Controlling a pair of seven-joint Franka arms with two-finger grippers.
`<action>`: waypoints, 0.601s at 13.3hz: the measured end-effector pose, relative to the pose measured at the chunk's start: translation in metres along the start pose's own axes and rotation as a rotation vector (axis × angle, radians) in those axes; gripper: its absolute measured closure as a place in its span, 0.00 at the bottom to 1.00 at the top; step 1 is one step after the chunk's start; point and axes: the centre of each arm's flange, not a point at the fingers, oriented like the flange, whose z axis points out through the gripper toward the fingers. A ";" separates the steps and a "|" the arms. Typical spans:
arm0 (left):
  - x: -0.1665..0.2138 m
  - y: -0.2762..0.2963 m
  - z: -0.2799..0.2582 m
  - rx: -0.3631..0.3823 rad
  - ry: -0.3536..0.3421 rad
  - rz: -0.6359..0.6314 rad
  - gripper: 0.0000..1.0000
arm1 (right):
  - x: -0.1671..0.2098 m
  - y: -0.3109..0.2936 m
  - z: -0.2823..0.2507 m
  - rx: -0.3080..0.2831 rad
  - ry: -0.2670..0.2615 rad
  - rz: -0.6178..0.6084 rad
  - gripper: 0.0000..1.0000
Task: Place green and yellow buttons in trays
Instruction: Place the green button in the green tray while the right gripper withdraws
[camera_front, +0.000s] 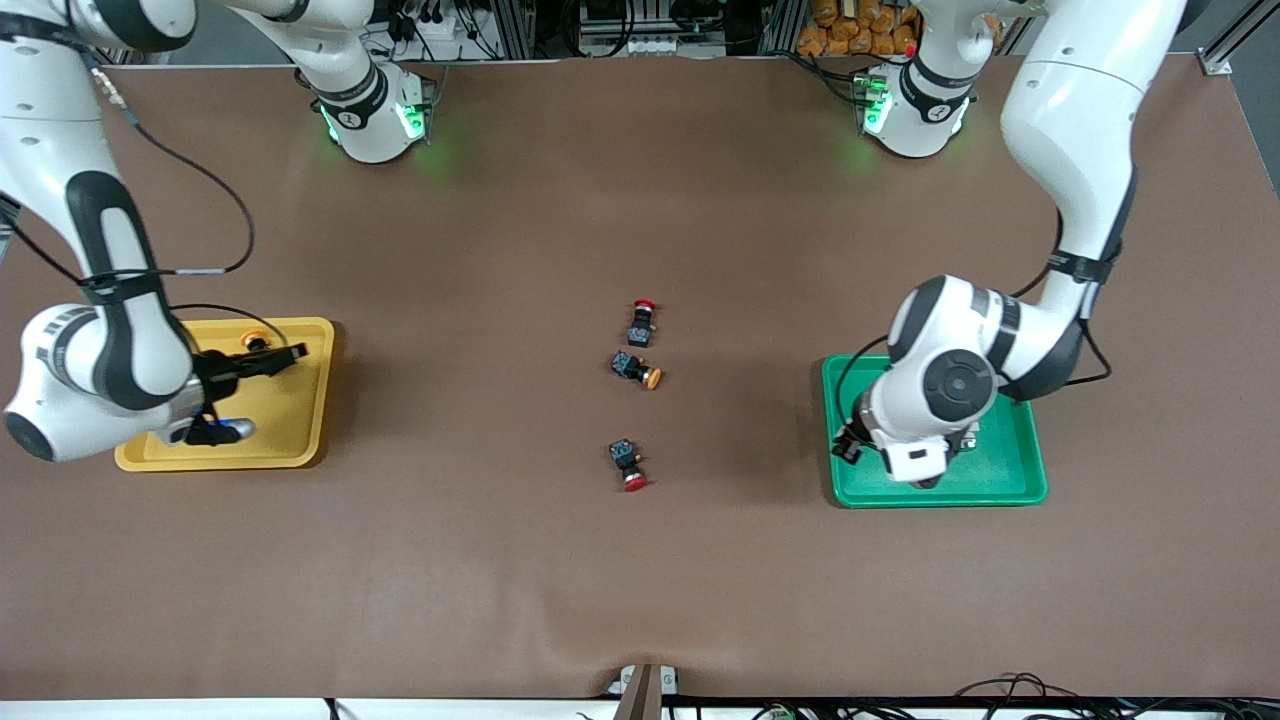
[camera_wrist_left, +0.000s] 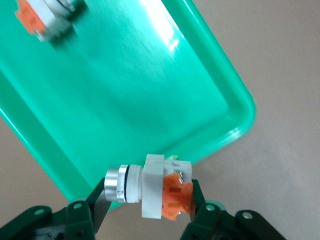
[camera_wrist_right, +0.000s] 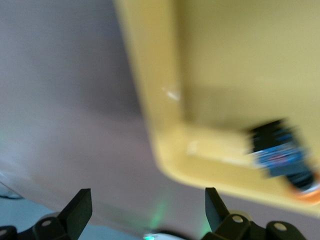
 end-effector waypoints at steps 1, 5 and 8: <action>0.013 -0.005 0.000 0.003 -0.003 -0.001 0.34 | -0.001 -0.032 0.002 -0.001 -0.009 0.075 0.00; 0.045 -0.021 0.008 0.026 0.010 0.026 0.34 | -0.005 -0.151 0.028 -0.026 -0.022 0.327 0.00; 0.070 -0.034 0.011 0.035 0.006 0.115 0.28 | -0.009 -0.234 0.053 -0.080 0.060 0.536 0.00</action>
